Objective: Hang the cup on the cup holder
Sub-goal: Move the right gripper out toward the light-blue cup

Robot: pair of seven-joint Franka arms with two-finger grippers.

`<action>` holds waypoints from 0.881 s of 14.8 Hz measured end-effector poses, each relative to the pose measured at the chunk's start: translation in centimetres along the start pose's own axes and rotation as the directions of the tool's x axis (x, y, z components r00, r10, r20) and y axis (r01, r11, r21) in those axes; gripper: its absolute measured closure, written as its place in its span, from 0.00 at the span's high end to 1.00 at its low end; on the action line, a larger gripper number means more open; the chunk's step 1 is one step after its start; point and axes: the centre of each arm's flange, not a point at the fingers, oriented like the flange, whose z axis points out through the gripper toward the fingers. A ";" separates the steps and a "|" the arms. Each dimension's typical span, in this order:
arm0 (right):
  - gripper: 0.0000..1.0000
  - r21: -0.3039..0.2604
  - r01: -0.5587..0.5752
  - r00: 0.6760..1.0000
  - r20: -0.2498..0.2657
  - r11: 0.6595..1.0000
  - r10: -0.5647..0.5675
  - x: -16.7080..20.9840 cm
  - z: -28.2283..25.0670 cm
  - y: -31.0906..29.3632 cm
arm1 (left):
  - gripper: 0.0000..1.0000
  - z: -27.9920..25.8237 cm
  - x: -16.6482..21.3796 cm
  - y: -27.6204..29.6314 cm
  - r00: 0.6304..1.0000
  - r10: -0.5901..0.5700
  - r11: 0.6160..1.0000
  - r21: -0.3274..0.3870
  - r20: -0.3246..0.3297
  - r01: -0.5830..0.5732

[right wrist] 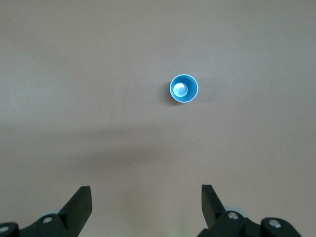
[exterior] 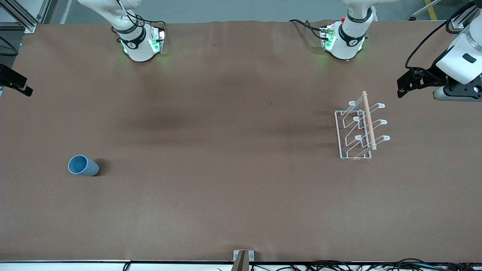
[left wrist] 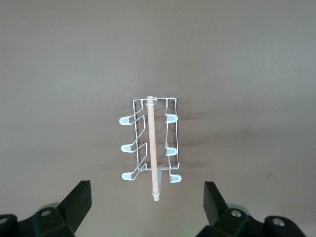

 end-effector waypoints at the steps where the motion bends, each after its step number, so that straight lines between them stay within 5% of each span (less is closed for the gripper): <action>1: 0.98 0.000 0.000 1.000 0.000 1.000 0.000 0.0 0.0 0.0 | 1.00 0.0 0.0 0.0 1.000 0.000 1.000 0.000 0.000 0.000; 13: 0.98 0.000 -0.003 1.000 0.000 1.000 0.003 0.1 0.1 0.2 | 1.00 -0.6 1.3 0.3 1.000 0.009 1.000 -0.010 -0.018 -0.010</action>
